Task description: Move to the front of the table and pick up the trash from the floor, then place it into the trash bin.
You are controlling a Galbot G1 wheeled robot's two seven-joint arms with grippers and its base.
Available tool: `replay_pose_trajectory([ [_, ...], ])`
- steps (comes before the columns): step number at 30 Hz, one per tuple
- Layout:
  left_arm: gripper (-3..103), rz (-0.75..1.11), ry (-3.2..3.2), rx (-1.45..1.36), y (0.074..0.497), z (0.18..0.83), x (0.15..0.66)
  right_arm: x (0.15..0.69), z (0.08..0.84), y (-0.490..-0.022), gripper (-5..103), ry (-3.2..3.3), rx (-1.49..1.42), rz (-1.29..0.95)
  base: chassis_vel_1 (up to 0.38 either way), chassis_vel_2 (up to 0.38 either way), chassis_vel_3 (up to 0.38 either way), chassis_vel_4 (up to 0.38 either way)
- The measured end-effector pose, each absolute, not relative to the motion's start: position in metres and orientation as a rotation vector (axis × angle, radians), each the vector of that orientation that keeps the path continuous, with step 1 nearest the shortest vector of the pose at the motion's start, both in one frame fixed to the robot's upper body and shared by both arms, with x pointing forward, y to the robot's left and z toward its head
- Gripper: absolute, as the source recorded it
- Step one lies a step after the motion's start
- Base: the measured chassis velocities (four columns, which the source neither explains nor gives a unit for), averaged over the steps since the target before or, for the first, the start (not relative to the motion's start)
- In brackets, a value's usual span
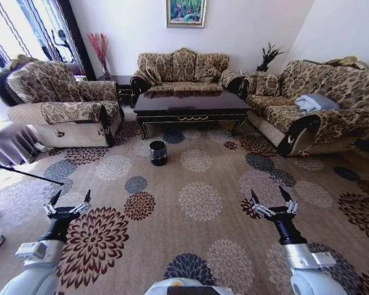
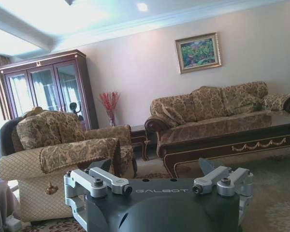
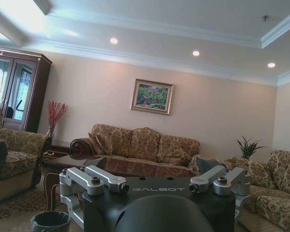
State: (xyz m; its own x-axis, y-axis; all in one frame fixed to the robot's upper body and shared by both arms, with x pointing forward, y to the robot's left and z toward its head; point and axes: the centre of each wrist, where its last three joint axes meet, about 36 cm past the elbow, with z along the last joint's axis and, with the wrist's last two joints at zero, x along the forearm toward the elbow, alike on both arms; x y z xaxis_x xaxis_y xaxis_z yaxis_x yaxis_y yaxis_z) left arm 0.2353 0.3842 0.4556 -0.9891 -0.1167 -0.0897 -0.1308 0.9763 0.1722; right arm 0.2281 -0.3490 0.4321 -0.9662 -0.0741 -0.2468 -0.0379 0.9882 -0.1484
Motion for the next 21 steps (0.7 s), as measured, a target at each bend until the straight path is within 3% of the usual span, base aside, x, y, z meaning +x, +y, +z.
replay_pose_trajectory([
  [21,100,0.273,3.044,-0.191,0.3842,0.4556,0.2353,0.2281,0.4321,-0.3490,100,2.879,-0.082,-0.208,0.000,0.000,0.000,0.000],
])
